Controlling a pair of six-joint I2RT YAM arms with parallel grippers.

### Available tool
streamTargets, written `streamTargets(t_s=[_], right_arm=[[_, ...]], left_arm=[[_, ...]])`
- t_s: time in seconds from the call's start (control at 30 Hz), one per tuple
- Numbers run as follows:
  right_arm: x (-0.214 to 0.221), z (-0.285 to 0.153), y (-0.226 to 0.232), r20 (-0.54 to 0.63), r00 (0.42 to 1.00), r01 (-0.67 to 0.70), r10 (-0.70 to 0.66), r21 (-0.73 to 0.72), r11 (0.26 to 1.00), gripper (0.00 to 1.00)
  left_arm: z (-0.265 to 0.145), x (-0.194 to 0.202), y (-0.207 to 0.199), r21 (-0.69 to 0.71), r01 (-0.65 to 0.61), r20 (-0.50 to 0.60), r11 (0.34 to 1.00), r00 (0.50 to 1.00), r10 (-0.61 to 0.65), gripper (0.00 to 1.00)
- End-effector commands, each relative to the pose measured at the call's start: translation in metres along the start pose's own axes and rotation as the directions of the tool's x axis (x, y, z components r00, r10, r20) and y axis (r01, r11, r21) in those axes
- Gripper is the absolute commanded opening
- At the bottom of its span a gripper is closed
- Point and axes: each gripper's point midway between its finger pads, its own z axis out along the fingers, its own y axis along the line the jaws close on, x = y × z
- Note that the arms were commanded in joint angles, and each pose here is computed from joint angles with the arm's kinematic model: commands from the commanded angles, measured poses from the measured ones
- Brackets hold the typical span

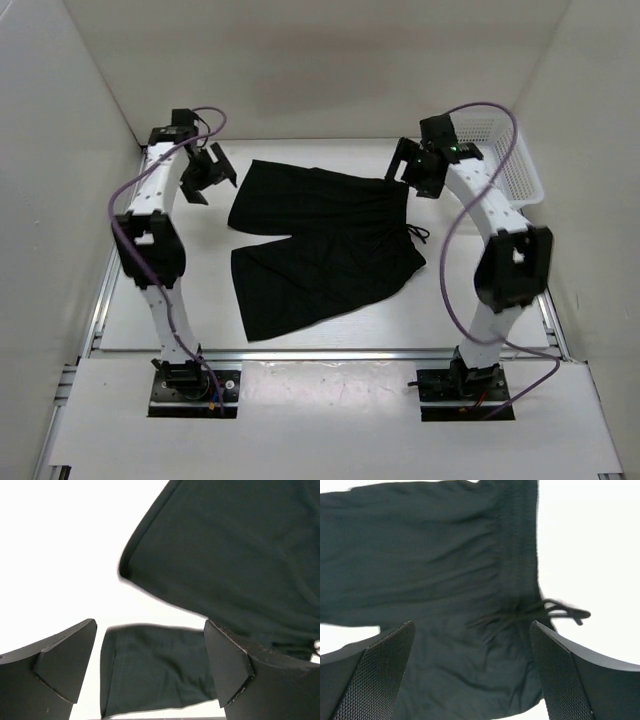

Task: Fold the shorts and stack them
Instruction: Flatten the shorts out, then fold the shorts

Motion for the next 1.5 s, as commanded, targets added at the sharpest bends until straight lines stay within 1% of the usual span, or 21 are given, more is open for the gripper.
streamTargets(t_s=[0.0, 0.07, 0.1, 0.13, 0.17, 0.23, 0.27, 0.33, 0.37, 0.4, 0.6, 0.7, 0.87, 1.07, 1.2, 1.23, 1.27, 1.33, 1.37, 1.4, 1.47], right_arm=[[0.005, -0.058, 0.014, 0.126, 0.99, 0.07, -0.063, -0.057, 0.996, 1.0], [0.022, -0.066, 0.003, 0.116, 0.991, 0.07, -0.063, -0.051, 0.996, 1.0], [0.028, -0.08, 0.002, 0.142, 0.987, 0.078, -0.068, -0.061, 0.995, 1.0], [0.052, -0.072, -0.014, 0.092, 0.993, 0.075, -0.071, -0.034, 0.997, 1.0], [0.063, -0.073, -0.021, 0.079, 0.994, 0.083, -0.081, -0.026, 0.996, 1.0], [0.092, -0.075, -0.042, 0.046, 0.996, 0.082, -0.082, 0.003, 0.997, 1.0], [0.1, -0.079, -0.047, 0.047, 0.996, 0.082, -0.082, 0.002, 0.997, 1.0], [0.125, -0.071, -0.064, -0.007, 0.997, 0.082, -0.082, 0.031, 0.996, 1.0], [0.133, -0.068, -0.069, -0.026, 0.996, 0.082, -0.081, 0.042, 0.996, 1.0], [0.138, -0.066, -0.072, -0.039, 0.997, 0.071, -0.069, 0.049, 0.996, 1.0], [0.162, -0.057, -0.083, -0.103, 0.994, 0.04, -0.033, 0.069, 0.997, 1.0], [0.165, -0.056, -0.085, -0.114, 0.994, 0.009, -0.001, 0.071, 0.997, 1.0], [0.169, -0.051, -0.089, -0.149, 0.986, -0.064, 0.068, 0.032, 0.997, 1.0], [0.169, -0.049, -0.091, -0.187, 0.974, -0.133, 0.127, -0.019, 0.991, 1.0], [0.175, -0.047, -0.099, -0.213, 0.963, -0.176, 0.167, -0.023, 0.984, 1.0], [0.18, -0.046, -0.102, -0.226, 0.958, -0.188, 0.178, -0.02, 0.982, 1.0], [0.176, -0.046, -0.101, -0.209, 0.962, -0.185, 0.174, -0.032, 0.982, 1.0], [0.176, -0.045, -0.105, -0.21, 0.959, -0.203, 0.192, -0.033, 0.979, 1.0], [0.176, -0.045, -0.105, -0.21, 0.959, -0.203, 0.192, -0.033, 0.979, 1.0], [0.18, -0.043, -0.108, -0.226, 0.953, -0.215, 0.204, -0.027, 0.976, 1.0], [0.18, -0.042, -0.11, -0.23, 0.949, -0.224, 0.214, -0.018, 0.974, 1.0]], left_arm=[[-0.1, -0.001, 0.006, 0.028, 0.02, 0.221, 0.999, 0.975, -0.025, 1.0], [-0.095, 0.028, 0.023, 0.0, 0.037, 0.193, 0.999, 0.981, -0.037, 1.0], [-0.115, 0.039, 0.029, 0.008, 0.051, 0.229, 0.999, 0.972, -0.052, 1.0], [-0.117, 0.049, 0.034, 0.01, 0.06, 0.23, 0.998, 0.971, -0.061, 1.0], [-0.102, 0.077, 0.05, -0.026, 0.089, 0.167, 0.996, 0.982, -0.083, 1.0], [-0.11, 0.1, 0.059, -0.001, 0.108, 0.182, 0.994, 0.978, -0.106, 1.0], [-0.093, 0.129, 0.073, -0.034, 0.135, 0.114, 0.99, 0.985, -0.13, 1.0], [-0.094, 0.156, 0.072, 0.001, 0.125, 0.101, 0.992, 0.987, -0.125, 1.0], [-0.081, 0.181, 0.082, -0.025, 0.144, 0.045, 0.989, 0.989, -0.143, 1.0], [-0.082, 0.19, 0.082, -0.007, 0.145, 0.046, 0.989, 0.988, -0.144, 1.0], [-0.055, 0.269, 0.09, -0.022, 0.149, -0.142, 0.989, 0.978, -0.151, 1.0], [-0.046, 0.294, 0.089, -0.016, 0.158, -0.197, 0.987, 0.968, -0.158, 1.0], [-0.036, 0.333, 0.077, 0.01, 0.201, -0.314, 0.98, 0.931, -0.187, 0.89], [-0.025, 0.346, 0.08, -0.059, 0.171, -0.339, 0.983, 0.923, -0.181, 0.89], [-0.014, 0.351, 0.085, -0.12, 0.135, -0.325, 0.984, 0.931, -0.167, 0.82], [-0.012, 0.351, 0.087, -0.138, 0.141, -0.317, 0.98, 0.931, -0.179, 0.77], [-0.009, 0.348, 0.088, -0.145, 0.139, -0.306, 0.98, 0.935, -0.178, 0.57], [-0.004, 0.346, 0.091, -0.178, 0.132, -0.3, 0.975, 0.937, -0.181, 0.26], [-0.004, 0.34, 0.086, -0.167, 0.119, -0.288, 0.979, 0.943, -0.164, 0.14], [-0.005, 0.336, 0.082, -0.157, 0.121, -0.282, 0.98, 0.946, -0.162, 0.1], [-0.01, 0.329, 0.073, -0.129, 0.114, -0.269, 0.985, 0.952, -0.146, 0.1]])
